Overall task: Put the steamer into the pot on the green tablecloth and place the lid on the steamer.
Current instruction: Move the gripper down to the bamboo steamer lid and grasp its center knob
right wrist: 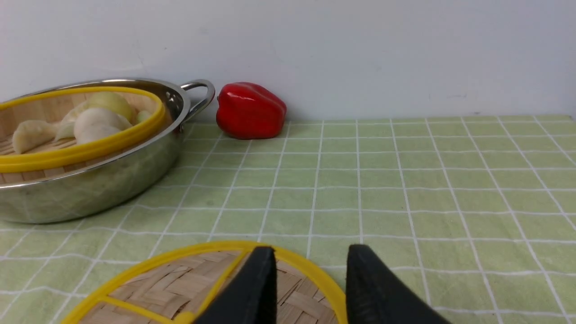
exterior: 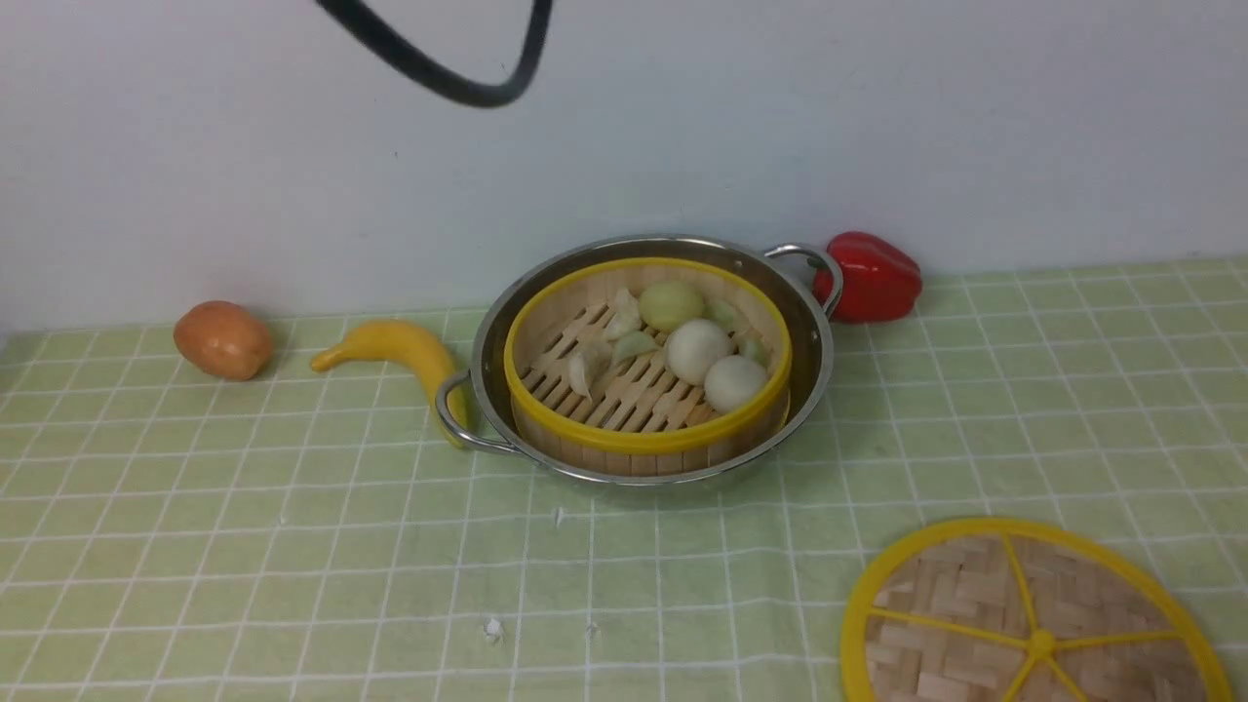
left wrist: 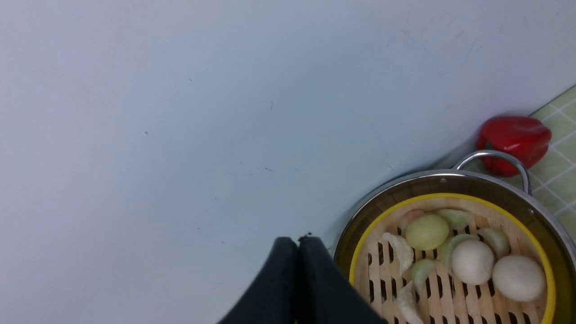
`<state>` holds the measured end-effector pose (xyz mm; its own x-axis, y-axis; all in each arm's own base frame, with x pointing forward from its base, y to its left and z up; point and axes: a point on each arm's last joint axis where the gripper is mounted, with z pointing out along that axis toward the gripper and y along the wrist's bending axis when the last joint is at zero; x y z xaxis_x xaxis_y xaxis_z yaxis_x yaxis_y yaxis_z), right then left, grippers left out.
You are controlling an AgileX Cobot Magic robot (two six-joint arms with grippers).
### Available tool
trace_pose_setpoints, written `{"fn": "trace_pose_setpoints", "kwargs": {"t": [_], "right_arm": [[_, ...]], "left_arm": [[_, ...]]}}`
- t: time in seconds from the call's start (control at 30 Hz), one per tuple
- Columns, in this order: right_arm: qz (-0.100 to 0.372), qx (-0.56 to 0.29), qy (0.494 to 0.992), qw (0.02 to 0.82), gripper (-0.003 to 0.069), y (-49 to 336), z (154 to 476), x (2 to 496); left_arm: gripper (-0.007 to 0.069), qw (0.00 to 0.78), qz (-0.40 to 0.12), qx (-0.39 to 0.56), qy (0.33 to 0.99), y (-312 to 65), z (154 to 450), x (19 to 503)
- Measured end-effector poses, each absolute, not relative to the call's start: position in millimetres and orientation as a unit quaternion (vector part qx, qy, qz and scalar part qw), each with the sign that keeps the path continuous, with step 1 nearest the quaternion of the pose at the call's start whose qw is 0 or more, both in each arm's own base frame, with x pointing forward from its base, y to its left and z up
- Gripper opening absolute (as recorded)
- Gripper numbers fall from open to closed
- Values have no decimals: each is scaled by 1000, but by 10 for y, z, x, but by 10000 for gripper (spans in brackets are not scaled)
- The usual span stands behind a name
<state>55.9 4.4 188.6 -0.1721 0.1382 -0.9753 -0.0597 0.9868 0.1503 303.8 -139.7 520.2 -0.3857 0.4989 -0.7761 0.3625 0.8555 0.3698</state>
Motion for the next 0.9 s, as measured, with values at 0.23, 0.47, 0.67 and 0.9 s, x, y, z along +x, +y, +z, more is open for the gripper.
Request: {"fn": "trace_pose_setpoints", "kwargs": {"t": [0.23,0.47,0.67,0.9], "right_arm": [[77,26,762,643,240,44,1886,559],[77,26,761,643,240,44,1886,560],[77,26,761,643,240,44,1886,560],[77,26,761,643,240,44,1886,560]], "left_arm": [[-15,492,68,258,829,-1380,5227,3008],[0,487,37,224,844,-1365,5208,2945],[3,452,20,198,870,-1091,5051,2432],[12,496,14,125,859,-372,4444,1550]]}}
